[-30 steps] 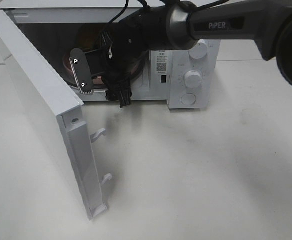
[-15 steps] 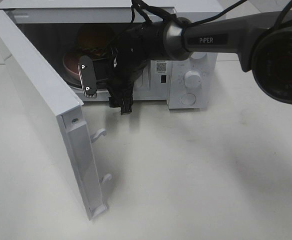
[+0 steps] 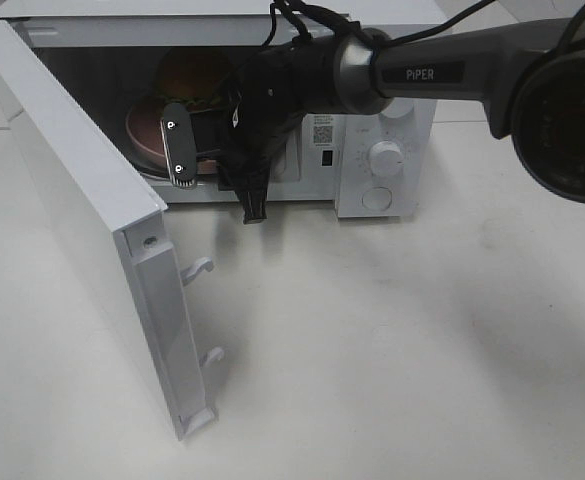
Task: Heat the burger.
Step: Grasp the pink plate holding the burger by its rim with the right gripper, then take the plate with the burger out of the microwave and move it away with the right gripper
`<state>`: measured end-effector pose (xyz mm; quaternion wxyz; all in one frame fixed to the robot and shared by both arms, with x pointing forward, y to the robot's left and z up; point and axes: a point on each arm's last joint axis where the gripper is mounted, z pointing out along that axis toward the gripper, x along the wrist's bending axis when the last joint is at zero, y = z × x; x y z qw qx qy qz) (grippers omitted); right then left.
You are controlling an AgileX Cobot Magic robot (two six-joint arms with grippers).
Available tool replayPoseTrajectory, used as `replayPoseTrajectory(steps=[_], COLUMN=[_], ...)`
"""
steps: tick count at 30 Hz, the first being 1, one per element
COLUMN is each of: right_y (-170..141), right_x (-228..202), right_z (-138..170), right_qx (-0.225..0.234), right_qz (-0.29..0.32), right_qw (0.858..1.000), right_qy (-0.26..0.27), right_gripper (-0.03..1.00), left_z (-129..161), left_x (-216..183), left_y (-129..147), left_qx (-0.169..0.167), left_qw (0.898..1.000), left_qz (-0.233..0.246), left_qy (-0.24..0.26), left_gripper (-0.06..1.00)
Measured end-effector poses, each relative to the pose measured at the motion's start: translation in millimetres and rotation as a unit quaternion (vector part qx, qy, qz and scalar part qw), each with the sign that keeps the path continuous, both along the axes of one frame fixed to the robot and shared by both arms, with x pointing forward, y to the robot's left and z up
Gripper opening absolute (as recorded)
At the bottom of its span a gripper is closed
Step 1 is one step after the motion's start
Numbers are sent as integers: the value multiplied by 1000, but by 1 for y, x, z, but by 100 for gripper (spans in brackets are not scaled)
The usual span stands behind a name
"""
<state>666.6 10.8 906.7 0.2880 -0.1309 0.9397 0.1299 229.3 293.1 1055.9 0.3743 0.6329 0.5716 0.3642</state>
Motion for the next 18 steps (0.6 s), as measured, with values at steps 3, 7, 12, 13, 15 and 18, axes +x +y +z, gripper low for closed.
replayPoseTrajectory(steps=[3,7,12,13,15,18], right_y=[2,3,3,3,3,1], right_x=[1,1,1,-1,-2,-4], right_z=[3,2,5,6,7,9], right_qx=[7,2,1,-1,-4,-6], right_qz=[3,11,12,12,12,13], right_qw=[1000,1000,1000,1000,1000,1000], right_qy=[-10,-17,-18,-16,-12,-9], right_gripper=[13,11,11,11,11,11], left_z=[0,0,0,0,0,0], left_x=[0,0,0,0,0,0], left_y=[0,0,0,0,0,0], left_qx=[0,0,0,0,0,0], left_qw=[1000,1000,1000,1000,1000,1000], left_qz=[0,0,0,0,0,0], left_qy=[0,0,0,0,0,0], left_gripper=[99,99,99,99,99,99])
